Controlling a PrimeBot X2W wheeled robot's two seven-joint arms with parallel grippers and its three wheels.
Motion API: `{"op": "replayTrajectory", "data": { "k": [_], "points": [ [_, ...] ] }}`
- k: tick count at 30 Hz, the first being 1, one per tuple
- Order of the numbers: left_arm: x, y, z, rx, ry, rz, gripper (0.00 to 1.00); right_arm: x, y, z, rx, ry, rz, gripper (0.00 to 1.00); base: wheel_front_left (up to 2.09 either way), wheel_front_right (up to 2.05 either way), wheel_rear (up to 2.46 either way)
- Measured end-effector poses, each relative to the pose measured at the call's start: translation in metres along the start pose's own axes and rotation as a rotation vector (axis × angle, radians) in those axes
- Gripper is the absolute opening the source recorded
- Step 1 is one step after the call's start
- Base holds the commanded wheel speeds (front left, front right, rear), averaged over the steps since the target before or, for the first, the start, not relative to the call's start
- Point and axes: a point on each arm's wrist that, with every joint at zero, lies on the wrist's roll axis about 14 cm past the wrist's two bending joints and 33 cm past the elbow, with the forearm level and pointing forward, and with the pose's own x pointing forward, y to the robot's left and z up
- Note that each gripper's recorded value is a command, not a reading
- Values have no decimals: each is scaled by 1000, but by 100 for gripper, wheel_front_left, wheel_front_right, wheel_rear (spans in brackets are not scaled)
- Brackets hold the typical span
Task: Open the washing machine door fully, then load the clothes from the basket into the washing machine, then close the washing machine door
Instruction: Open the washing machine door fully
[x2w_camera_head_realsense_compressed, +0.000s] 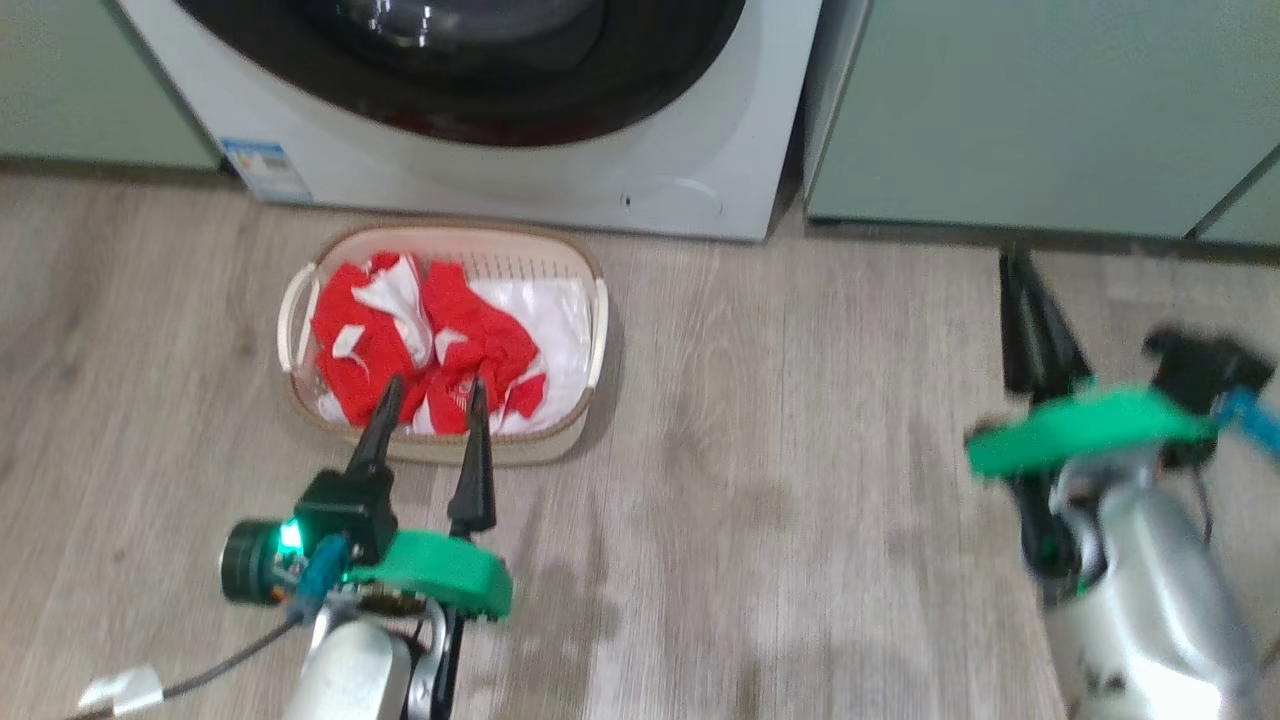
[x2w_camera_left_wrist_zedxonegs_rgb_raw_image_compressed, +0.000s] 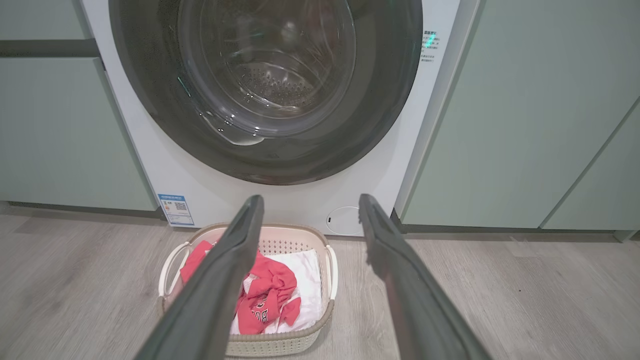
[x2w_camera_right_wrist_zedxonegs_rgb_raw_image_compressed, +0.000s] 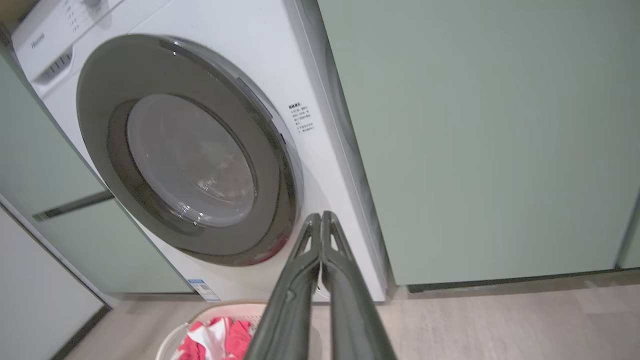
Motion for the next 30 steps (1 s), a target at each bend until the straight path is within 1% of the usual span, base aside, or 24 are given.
{"op": "replayTrajectory", "data": {
  "k": [2, 4, 6, 10, 13, 17, 20, 23, 26, 30],
  "points": [
    [9, -2, -1, -2, -1, -8, 100, 24, 5, 6, 64, -1, 13, 0, 0, 0, 0],
    [18, -6, -2, -3, -3, -21, 100, 50, 9, 14, 95, -4, 30, 0, 0, 0, 0],
    [27, -9, -5, -4, 0, -32, 100, 75, 11, 18, 184, 9, 38, 0, 0, 0, 0],
    [40, -9, -11, -23, 7, -32, 100, 118, 16, 11, 379, 105, 64, 0, 0, 0, 0],
    [50, -7, -17, -25, 17, -25, 100, 152, 23, 7, 472, 168, 95, 0, 0, 0, 0],
    [61, -1, -23, -21, 23, -12, 100, 195, 34, 6, 531, 218, 131, 0, 0, 0, 0],
    [66, 3, -27, -18, 28, -2, 100, 221, 42, -1, 587, 277, 151, 0, 0, 0, 0],
    [69, 10, -32, -12, 40, 16, 100, 241, 52, -12, 663, 346, 169, 0, 0, 0, 0],
    [72, 16, -39, -14, 55, 34, 100, 259, 66, -12, 682, 390, 206, 0, 0, 0, 0],
    [79, 22, -37, 1, 43, 48, 100, 276, 86, -11, 737, 448, 262, 0, 0, 0, 0]
  ]
}}
